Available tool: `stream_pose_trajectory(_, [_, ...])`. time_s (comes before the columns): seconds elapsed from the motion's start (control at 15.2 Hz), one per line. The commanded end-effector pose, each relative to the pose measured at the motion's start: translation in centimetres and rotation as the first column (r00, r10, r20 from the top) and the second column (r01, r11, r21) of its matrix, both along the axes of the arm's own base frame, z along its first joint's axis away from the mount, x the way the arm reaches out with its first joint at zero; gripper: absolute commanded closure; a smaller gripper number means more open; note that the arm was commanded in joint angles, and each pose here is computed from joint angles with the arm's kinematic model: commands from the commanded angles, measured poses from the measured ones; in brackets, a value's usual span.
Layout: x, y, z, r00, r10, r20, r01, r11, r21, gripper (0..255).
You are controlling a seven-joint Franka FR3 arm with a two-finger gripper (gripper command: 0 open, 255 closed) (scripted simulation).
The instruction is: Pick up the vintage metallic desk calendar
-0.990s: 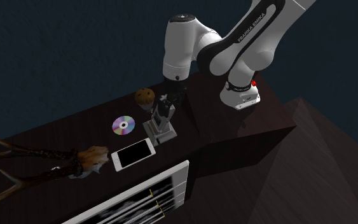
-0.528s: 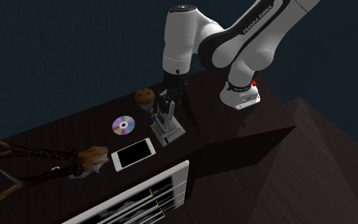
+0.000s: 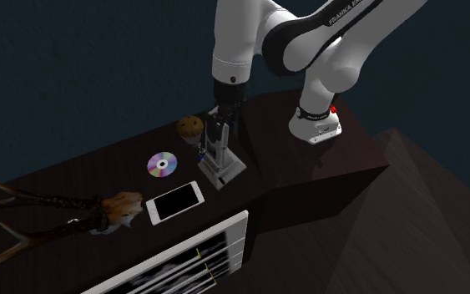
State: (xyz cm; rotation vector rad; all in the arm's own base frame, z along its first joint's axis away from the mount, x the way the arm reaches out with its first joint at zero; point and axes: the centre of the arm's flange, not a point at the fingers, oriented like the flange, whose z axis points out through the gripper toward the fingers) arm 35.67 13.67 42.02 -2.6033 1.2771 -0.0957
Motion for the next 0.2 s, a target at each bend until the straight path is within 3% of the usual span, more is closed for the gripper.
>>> stream_pose_trajectory(0.0, [0.02, 0.10, 1.28, 1.000, 0.000, 0.002, 0.000, 1.000, 0.000, 255])
stream_pose_trajectory(0.13, [0.02, 0.10, 1.37, 1.000, 0.000, 0.002, 0.000, 1.000, 0.000, 255])
